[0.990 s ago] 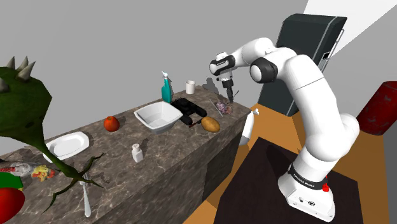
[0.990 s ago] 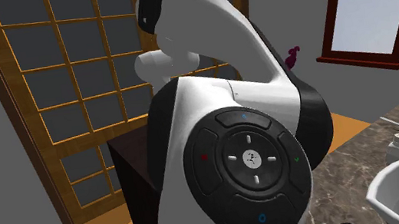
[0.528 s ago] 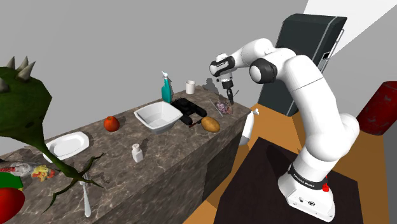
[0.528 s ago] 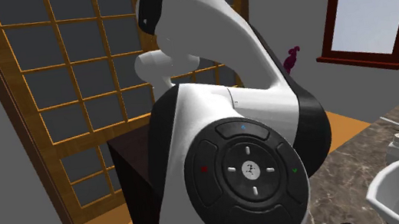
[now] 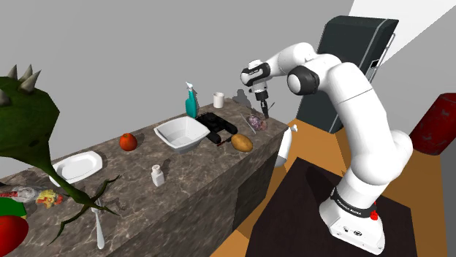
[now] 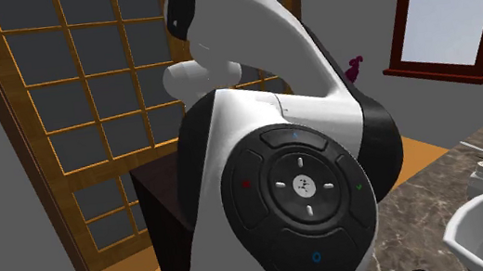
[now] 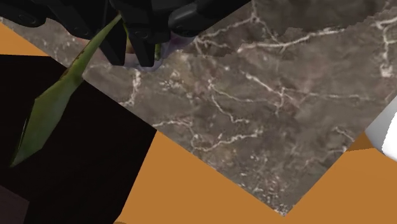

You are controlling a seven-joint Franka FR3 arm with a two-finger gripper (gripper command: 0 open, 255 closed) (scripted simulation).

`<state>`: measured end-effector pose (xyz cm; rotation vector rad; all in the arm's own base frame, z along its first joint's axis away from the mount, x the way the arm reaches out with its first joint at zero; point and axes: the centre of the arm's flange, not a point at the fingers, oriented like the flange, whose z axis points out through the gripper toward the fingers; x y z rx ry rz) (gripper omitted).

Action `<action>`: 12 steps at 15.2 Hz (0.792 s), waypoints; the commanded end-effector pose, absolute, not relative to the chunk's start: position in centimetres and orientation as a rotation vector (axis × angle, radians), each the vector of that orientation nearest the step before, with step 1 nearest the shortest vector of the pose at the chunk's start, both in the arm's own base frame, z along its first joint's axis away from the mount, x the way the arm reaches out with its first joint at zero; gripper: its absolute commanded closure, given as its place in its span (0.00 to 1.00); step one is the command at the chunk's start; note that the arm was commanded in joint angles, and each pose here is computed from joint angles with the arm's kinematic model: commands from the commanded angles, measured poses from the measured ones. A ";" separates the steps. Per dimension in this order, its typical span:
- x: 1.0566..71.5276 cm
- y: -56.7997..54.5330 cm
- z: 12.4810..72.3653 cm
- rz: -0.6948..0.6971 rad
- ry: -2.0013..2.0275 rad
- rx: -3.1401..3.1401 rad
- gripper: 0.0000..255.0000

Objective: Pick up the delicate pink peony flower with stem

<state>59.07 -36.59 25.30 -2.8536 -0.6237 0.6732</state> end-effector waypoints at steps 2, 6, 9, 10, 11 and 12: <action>59.1 -36.6 26.9 0.673 -0.624 -2.854 1.00; 59.1 -36.6 29.0 0.673 -0.624 -2.854 1.00; 59.1 -36.6 30.6 0.673 -0.624 -2.854 1.00; 59.1 -36.6 31.1 0.673 -0.624 -2.854 1.00; 59.1 -36.6 31.6 0.673 -0.624 -2.854 1.00; 59.1 -36.6 32.2 0.673 -0.624 -2.854 1.00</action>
